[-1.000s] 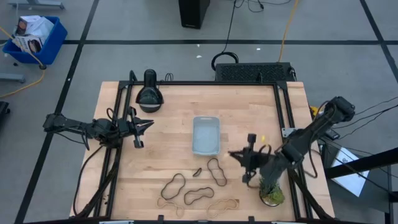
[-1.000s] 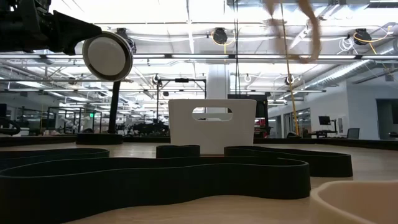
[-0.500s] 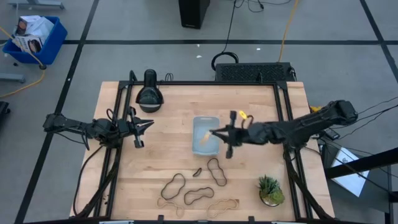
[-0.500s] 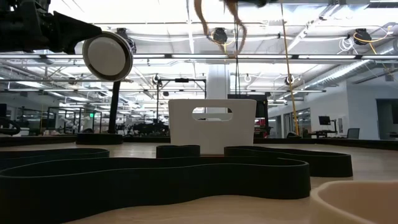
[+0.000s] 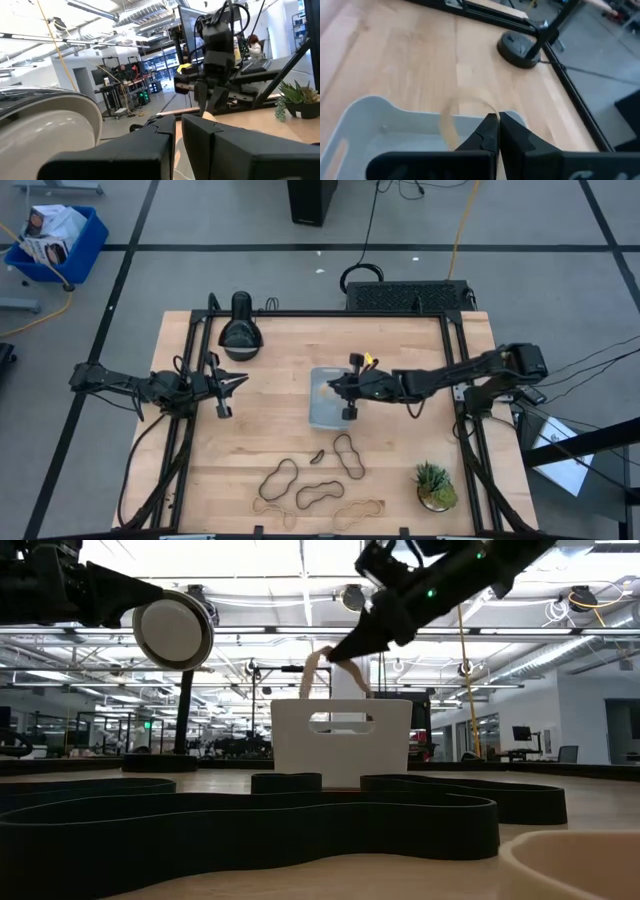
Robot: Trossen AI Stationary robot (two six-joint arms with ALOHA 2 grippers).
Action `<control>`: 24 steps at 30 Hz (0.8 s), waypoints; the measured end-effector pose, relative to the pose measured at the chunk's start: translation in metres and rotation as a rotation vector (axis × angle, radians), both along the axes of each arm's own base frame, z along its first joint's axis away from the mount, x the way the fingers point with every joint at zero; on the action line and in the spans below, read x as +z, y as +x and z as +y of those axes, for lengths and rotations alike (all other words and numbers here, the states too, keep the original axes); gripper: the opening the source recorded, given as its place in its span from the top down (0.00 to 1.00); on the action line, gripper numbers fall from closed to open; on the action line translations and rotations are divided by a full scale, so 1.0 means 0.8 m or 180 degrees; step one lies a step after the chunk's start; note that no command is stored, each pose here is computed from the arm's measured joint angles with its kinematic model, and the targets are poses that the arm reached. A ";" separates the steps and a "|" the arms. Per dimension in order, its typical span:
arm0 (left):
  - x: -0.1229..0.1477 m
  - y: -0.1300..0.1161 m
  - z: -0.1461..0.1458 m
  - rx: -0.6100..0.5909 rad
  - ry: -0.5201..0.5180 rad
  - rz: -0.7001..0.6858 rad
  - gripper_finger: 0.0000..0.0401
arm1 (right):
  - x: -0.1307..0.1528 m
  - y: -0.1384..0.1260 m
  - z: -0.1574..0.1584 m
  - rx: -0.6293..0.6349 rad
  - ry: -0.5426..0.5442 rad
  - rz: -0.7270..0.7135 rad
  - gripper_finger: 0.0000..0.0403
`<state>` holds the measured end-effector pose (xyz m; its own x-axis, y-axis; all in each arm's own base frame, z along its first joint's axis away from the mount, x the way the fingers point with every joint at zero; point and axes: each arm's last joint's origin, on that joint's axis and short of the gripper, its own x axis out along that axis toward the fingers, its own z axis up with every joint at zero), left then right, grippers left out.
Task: Pick and place rubber bands into bin
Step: Put the right brown rubber band into the gray bin, then put the bottom left large black rubber band into the gray bin
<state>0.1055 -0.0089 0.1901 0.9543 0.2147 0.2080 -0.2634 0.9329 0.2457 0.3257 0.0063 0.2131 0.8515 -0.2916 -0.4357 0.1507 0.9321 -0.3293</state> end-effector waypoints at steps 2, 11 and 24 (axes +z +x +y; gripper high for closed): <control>0.000 0.000 0.000 0.0000 0.0001 0.0001 0.90 | -0.002 0.000 -0.002 -0.0020 0.0030 0.0007 1.00; 0.000 0.000 0.000 0.0001 -0.0002 0.0000 0.90 | -0.005 -0.002 0.010 0.0107 -0.0058 0.0139 0.80; 0.000 0.000 0.000 -0.0008 -0.0040 -0.0007 0.90 | 0.033 -0.020 0.013 -0.0112 -0.0192 -0.0141 0.58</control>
